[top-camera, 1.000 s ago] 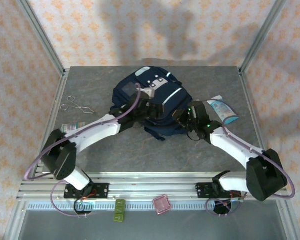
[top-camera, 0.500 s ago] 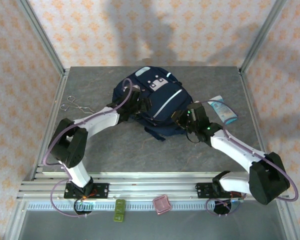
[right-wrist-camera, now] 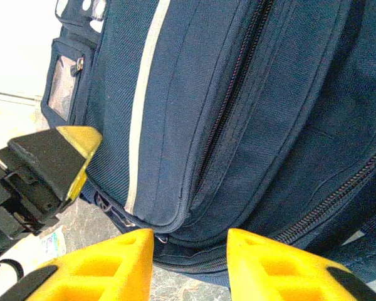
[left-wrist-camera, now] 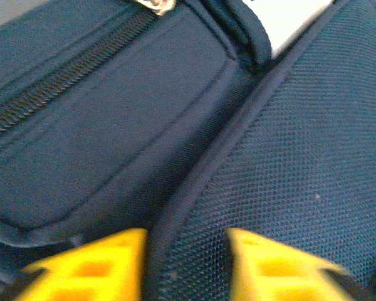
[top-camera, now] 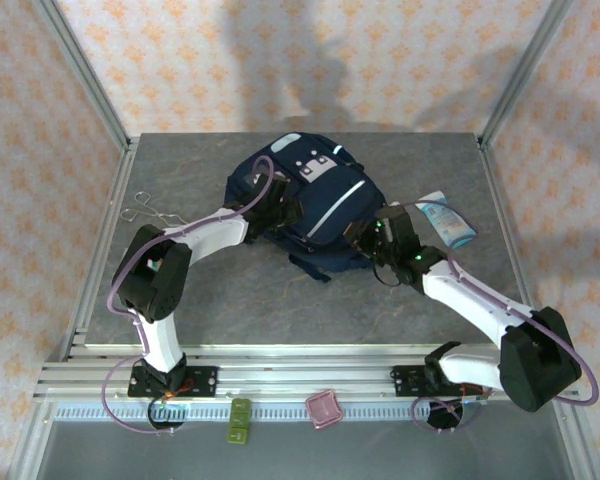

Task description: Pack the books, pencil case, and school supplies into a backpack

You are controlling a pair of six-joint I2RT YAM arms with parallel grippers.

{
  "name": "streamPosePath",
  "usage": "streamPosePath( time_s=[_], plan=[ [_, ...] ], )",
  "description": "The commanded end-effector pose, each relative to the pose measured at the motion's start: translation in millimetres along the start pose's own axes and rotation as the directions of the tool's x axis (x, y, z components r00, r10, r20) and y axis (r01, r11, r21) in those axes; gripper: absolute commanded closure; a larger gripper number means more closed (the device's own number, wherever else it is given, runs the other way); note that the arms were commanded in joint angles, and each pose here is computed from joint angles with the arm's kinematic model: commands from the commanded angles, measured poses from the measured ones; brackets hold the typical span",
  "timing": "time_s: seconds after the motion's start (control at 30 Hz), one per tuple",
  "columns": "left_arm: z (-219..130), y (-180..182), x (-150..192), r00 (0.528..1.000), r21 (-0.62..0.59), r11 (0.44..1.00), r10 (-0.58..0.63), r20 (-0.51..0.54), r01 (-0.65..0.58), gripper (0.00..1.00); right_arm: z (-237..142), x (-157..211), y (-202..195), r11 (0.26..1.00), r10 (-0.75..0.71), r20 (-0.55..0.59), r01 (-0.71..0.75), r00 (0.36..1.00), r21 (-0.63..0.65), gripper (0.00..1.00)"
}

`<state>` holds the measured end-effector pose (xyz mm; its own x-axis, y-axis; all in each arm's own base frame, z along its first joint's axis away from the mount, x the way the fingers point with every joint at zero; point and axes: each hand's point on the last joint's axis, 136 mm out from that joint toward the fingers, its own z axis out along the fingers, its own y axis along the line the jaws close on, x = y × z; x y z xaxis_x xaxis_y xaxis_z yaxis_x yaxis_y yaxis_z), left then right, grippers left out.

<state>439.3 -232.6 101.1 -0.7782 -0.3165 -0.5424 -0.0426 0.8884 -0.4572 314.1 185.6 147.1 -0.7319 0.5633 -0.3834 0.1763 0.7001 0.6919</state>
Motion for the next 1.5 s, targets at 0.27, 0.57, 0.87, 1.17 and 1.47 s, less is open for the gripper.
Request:
streamPosePath(
  time_s=[0.27,0.57,0.87,1.17,1.47],
  plan=[
    [-45,-47,-27,0.994,0.201,0.975,-0.102,0.044,0.091,1.0,10,29,28,0.985,-0.169,-0.095,0.166,0.981,-0.036,0.67],
    [-82,-70,-41,0.976,0.322,0.93,-0.207,0.059,0.178,1.0,36,58,77,0.966,-0.257,-0.137,0.248,0.957,-0.079,0.63],
    [-90,-77,-35,0.968,0.392,0.896,-0.247,0.045,0.21,1.0,62,41,65,0.986,-0.125,-0.07,0.132,0.99,0.102,0.6],
    [-92,-95,-32,0.969,0.452,0.866,-0.246,0.01,0.215,1.0,74,17,66,0.981,-0.064,0.086,0.047,0.994,0.186,0.58],
    [-93,-86,-43,0.968,0.42,0.886,-0.243,0.064,0.195,1.0,72,36,45,0.962,-0.133,-0.005,0.13,0.991,0.24,0.89]
  ],
)
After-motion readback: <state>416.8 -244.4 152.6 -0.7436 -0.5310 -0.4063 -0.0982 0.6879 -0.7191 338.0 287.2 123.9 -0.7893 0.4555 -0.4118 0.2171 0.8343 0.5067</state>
